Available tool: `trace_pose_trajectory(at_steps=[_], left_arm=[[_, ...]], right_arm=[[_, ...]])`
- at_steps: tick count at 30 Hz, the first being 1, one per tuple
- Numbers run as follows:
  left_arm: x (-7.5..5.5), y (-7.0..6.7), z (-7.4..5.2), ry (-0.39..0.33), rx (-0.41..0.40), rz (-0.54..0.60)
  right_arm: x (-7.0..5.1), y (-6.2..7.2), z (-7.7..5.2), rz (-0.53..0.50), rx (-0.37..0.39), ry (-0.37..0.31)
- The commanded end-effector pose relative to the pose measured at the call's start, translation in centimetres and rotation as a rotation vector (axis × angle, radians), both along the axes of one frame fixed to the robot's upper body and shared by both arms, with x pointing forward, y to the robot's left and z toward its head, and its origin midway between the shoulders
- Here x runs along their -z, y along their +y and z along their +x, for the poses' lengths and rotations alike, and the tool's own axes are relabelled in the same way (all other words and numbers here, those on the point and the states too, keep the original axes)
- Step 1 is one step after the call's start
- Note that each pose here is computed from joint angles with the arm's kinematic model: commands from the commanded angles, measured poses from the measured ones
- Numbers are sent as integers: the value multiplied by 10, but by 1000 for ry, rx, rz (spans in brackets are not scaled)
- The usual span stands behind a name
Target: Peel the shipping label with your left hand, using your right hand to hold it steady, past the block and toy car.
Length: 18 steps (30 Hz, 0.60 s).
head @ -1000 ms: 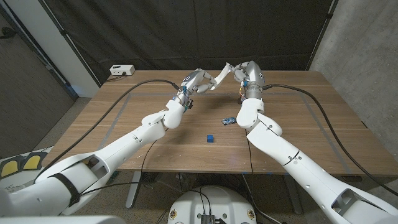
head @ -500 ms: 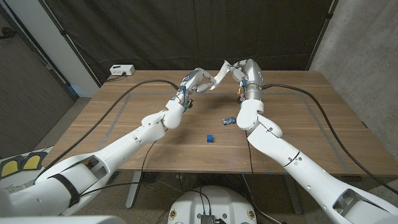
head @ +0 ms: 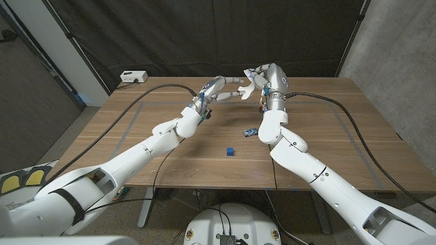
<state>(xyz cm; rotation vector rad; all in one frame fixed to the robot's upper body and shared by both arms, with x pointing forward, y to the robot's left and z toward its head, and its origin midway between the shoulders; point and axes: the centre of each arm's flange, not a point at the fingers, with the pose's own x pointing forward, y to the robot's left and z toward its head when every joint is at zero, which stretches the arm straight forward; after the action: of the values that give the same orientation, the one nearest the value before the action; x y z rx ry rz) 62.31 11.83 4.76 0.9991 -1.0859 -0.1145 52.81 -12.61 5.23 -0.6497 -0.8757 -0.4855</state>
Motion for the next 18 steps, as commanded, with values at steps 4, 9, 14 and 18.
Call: trace_pose_trajectory(at_steps=[4,9,14,18], left_arm=[[-2,2,7,308,241,-163],[-3,6,14,506,443,-251],[0,8,20,626,603,-318],[3,9,20,631,639,-386]], right_arm=[[4,3,0,-4,35,-32],[6,2,1,3,48,-35],[7,1,3,7,51,-29],[7,2,4,2,57,-27]])
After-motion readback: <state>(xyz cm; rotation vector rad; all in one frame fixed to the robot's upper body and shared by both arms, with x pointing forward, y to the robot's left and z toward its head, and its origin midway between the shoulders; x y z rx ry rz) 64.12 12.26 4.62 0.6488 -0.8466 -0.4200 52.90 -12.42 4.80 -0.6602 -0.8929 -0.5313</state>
